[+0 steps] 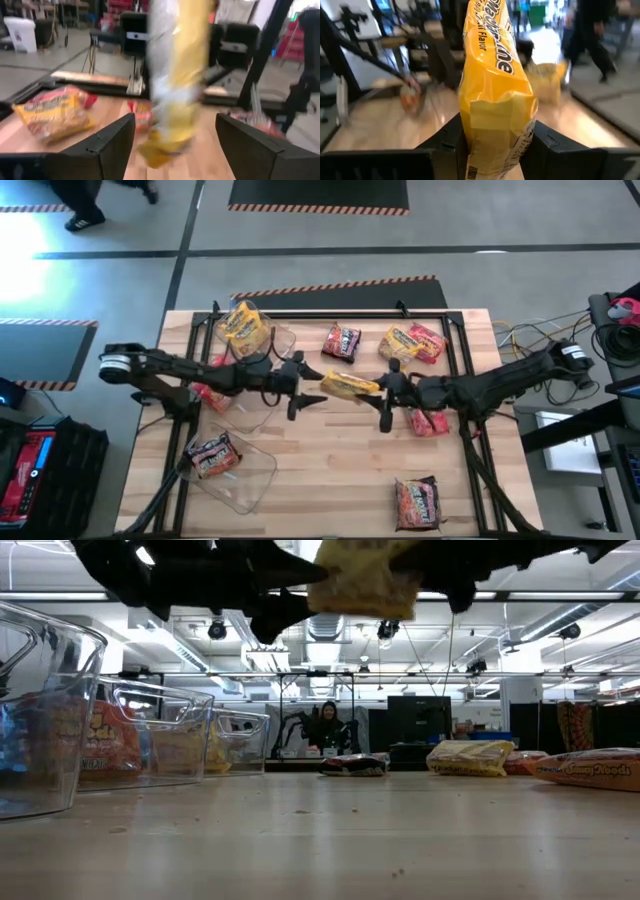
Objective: Sort Maruchan noodles
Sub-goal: Put the yellow noodles pack into the top transparent bin
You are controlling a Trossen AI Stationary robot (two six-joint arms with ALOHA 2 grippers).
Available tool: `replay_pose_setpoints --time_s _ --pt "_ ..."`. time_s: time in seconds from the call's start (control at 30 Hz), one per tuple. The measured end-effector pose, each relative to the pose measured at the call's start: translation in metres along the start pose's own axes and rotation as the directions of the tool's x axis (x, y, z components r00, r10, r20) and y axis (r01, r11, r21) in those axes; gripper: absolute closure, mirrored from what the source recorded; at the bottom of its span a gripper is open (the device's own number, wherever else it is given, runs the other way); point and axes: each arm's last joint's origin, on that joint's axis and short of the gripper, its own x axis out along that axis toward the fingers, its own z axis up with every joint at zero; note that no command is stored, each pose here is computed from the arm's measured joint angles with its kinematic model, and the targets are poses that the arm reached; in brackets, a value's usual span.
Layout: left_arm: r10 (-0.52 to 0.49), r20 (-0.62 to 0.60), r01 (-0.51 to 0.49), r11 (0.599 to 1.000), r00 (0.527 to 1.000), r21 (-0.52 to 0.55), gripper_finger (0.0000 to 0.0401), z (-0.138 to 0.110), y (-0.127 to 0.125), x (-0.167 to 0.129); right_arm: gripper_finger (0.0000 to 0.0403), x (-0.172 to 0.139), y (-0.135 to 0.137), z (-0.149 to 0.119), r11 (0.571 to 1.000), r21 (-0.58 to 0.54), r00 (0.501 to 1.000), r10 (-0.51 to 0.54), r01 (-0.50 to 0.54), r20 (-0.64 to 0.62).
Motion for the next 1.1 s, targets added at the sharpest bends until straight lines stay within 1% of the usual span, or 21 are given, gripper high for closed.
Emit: replay_pose_setpoints --time_s 0.1,0.2,0.33,0.4,0.47,0.57,0.67,0.77,0.83,0.9,0.97,1.03,1.1 --pt "0.007 -0.062 -0.003 0.998 0.998 0.056 0.0141 0.002 -0.001 -0.007 0.0287 -0.005 -0.004 -0.012 0.999 0.038 0.99 -0.018 0.023 -0.141" --pt "0.014 -0.122 0.002 0.992 0.992 0.129 0.0141 0.003 -0.002 -0.012 0.0287 -0.006 -0.005 -0.025 0.999 0.048 0.962 0.0 0.014 -0.274" --pt "0.015 -0.147 0.008 0.988 0.989 0.155 0.0141 0.008 -0.003 -0.012 0.0287 -0.001 -0.001 -0.038 0.997 0.025 0.93 0.076 -0.072 -0.36" --pt "0.016 -0.176 0.011 0.989 0.984 0.151 0.0141 0.008 -0.003 -0.009 0.0287 0.004 0.001 -0.041 0.996 -0.007 0.917 0.081 -0.091 -0.391" --pt "0.016 -0.196 0.014 0.989 0.98 0.148 0.0141 0.008 -0.002 -0.004 0.0287 0.009 0.002 -0.043 0.994 -0.049 0.897 0.065 -0.096 -0.437" --pt "0.014 -0.23 0.02 0.989 0.973 0.143 0.0141 0.006 -0.002 0.005 0.0287 0.021 0.007 -0.034 0.989 -0.115 0.889 0.033 -0.096 -0.457" --pt "0.009 -0.271 0.028 0.99 0.962 0.135 0.0141 0.003 -0.004 0.013 0.0286 0.033 0.013 -0.024 0.977 -0.194 0.868 -0.022 -0.087 -0.497" --pt "0.005 -0.296 0.037 0.99 0.955 0.136 0.0141 0.003 -0.005 0.021 0.0286 0.041 0.013 -0.02 0.964 -0.256 0.814 -0.092 -0.071 -0.574" --pt "0.001 -0.297 0.042 0.99 0.955 0.138 0.0141 0.003 -0.006 0.024 0.0286 0.049 0.014 -0.015 0.962 -0.267 0.802 -0.111 -0.063 -0.587" --pt "-0.002 -0.295 0.046 0.989 0.955 0.143 0.0141 0.003 -0.007 0.025 0.0285 0.055 0.014 -0.018 0.951 -0.304 0.772 -0.147 -0.063 -0.619" --pt "-0.001 -0.298 0.046 0.988 0.955 0.145 0.0141 0.001 -0.006 0.026 0.0285 0.063 0.015 -0.014 0.947 -0.315 0.781 -0.147 -0.066 -0.607" --pt "0.001 -0.303 0.044 0.989 0.953 0.144 0.0141 -0.002 -0.006 0.027 0.0285 0.069 0.016 -0.014 0.937 -0.339 0.768 -0.157 -0.083 -0.621" --pt "0.002 -0.329 0.046 0.99 0.944 0.137 0.0141 -0.009 -0.005 0.028 0.0285 0.076 0.019 -0.009 0.931 -0.353 0.784 -0.149 -0.094 -0.603"
